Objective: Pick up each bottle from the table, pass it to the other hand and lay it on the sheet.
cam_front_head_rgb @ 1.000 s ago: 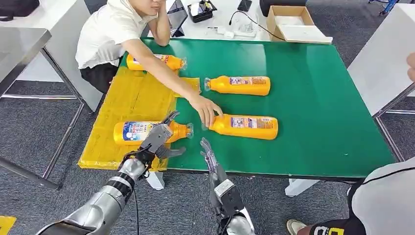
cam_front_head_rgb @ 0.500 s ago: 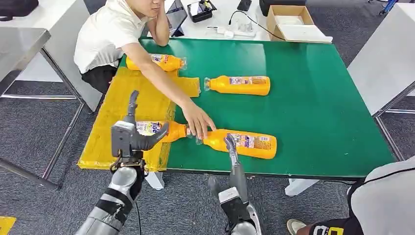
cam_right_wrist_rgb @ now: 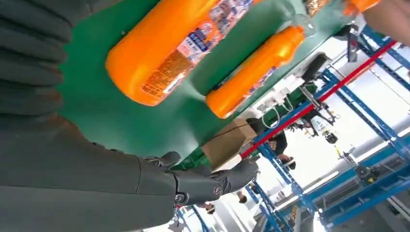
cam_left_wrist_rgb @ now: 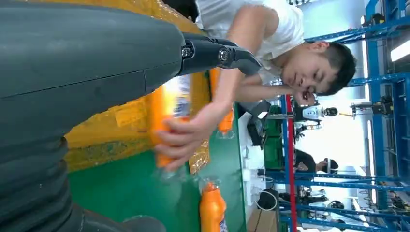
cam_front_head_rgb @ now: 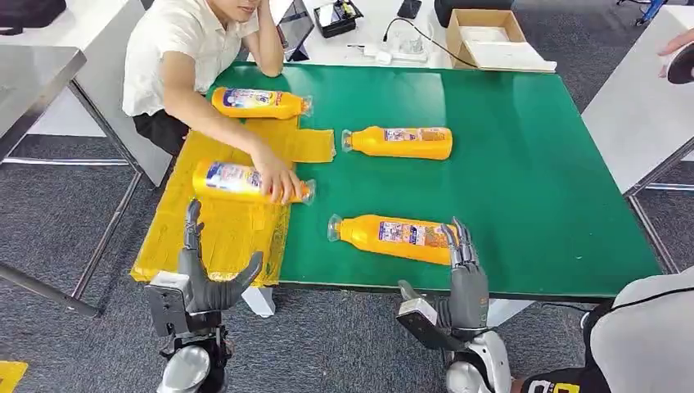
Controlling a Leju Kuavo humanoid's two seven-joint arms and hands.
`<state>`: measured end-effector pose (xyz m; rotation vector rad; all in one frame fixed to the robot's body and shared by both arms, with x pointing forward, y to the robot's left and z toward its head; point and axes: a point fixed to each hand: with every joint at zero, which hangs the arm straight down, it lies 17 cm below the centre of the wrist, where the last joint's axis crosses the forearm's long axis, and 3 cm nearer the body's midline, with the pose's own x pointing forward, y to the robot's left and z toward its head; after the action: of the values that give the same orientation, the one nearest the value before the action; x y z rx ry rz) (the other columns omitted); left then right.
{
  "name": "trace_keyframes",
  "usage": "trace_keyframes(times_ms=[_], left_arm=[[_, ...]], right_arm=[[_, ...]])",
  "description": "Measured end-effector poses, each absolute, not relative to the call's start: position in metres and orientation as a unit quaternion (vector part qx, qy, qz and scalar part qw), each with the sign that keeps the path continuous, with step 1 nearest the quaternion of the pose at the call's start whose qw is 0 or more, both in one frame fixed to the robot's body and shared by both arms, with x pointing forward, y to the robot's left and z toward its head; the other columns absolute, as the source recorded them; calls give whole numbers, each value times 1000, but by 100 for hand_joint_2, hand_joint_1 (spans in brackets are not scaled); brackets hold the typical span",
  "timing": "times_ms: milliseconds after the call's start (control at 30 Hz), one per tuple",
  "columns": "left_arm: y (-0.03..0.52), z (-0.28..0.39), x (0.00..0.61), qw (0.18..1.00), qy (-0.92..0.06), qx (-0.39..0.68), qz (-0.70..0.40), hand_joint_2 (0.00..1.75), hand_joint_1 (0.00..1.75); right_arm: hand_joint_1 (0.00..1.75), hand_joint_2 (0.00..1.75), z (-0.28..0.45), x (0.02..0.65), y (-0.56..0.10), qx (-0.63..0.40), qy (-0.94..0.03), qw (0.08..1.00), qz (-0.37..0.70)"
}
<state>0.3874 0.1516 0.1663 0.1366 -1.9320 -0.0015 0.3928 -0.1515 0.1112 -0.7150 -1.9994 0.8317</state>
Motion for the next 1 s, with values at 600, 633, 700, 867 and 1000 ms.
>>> trace_keyframes(times_ms=[600,633,700,867,1000], left_arm=[[154,176,401,555,-829,65,27,175,0],[153,175,404,556,-828,66,27,175,0],[149,172,409,558,-826,69,22,175,0],[136,166,416,563,-824,62,10,175,0],[129,165,420,566,-823,58,5,175,0]], right_arm=[[0,175,61,469,-225,-331,-723,448,408],[0,175,61,474,-224,-328,-723,450,409],[0,175,60,481,-220,-323,-720,457,410],[0,175,53,495,-211,-316,-705,476,421],[0,175,43,499,-204,-302,-694,490,432]])
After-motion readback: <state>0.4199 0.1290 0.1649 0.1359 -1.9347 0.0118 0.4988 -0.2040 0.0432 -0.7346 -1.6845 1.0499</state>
